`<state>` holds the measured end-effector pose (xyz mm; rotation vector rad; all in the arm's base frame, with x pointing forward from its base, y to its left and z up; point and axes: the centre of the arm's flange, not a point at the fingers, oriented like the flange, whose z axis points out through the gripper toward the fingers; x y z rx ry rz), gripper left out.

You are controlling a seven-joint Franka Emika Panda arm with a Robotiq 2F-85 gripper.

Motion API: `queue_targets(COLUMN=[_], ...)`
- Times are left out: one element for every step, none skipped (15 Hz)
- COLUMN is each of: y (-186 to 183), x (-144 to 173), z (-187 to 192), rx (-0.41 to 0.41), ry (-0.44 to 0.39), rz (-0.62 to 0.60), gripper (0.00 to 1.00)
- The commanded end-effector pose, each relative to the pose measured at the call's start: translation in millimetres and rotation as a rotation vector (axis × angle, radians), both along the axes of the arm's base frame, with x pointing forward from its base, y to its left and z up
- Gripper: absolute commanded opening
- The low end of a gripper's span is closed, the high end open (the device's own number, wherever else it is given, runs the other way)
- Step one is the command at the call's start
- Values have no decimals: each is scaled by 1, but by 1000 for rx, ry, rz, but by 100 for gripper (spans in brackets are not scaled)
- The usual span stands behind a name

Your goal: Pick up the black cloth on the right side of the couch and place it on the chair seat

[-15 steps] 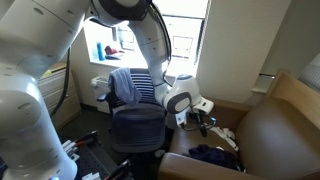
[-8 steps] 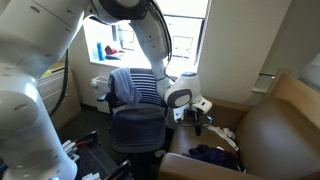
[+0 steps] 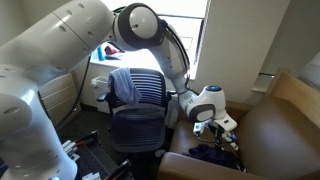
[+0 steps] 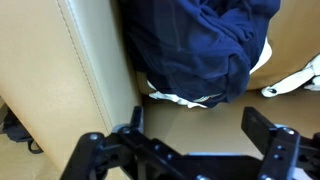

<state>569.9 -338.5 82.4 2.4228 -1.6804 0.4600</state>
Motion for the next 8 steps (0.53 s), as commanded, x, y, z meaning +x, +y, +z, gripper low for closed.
queue_targets(y=[2, 5, 9, 6, 2, -5, -9, -12], x=[1, 4, 3, 7, 9, 11, 12, 12], z=[1, 3, 1, -10, -22, -40, -52, -63], rx=[1, 2, 3, 20, 11, 30, 40, 112], ry=[-2, -5, -21, -4, 7, 28, 46, 73], rz=[3, 8, 19, 11, -1, -5, 14, 35], gripper=[100, 100, 100, 100, 100, 100, 100, 100])
